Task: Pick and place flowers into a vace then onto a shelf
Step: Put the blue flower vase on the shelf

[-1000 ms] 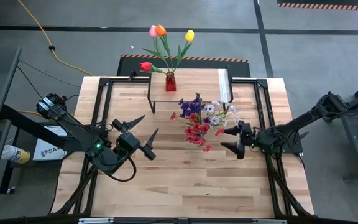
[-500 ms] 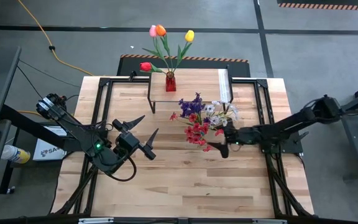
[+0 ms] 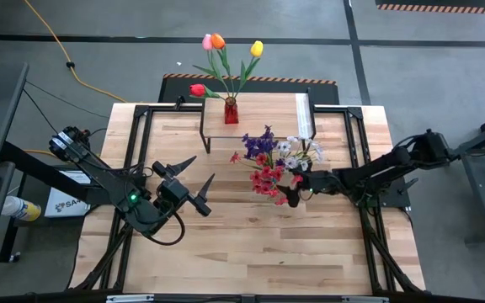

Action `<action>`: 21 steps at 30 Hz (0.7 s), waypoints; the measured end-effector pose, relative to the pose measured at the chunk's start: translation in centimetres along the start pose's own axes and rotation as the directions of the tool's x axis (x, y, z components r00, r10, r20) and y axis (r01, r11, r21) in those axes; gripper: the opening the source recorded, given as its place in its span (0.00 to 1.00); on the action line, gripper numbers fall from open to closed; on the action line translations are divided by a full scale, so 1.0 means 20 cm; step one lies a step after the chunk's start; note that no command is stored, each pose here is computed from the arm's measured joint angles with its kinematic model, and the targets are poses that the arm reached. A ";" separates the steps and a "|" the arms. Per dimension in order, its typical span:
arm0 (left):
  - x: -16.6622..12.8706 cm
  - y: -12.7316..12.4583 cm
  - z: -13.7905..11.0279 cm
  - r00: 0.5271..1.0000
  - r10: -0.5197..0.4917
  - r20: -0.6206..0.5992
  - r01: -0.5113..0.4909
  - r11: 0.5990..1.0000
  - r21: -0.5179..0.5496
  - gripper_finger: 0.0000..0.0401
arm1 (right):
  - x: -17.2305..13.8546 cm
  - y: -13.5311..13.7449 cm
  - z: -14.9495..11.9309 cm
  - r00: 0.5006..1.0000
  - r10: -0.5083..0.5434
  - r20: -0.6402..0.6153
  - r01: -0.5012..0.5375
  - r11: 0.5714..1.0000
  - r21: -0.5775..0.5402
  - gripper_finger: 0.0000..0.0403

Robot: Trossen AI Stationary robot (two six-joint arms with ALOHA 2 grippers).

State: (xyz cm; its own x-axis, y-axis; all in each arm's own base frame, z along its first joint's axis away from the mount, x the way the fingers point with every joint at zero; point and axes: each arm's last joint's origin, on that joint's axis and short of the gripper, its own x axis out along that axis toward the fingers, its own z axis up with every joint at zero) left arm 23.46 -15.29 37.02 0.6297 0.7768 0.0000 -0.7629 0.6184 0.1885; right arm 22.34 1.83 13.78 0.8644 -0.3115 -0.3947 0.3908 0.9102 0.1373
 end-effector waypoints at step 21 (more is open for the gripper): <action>0.00 0.00 0.00 1.000 0.000 0.000 0.000 1.000 0.000 0.86 | 0.10 0.00 -0.02 0.999 0.011 0.039 -0.013 0.999 0.038 0.90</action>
State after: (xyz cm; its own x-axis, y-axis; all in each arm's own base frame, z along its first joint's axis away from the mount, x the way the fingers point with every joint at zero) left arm 23.46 -15.29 37.02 0.6295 0.7770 0.0000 -0.7631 0.6183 0.1881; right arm 23.91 1.26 12.60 0.8804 -0.3114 -0.3577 0.3914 0.9030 0.1772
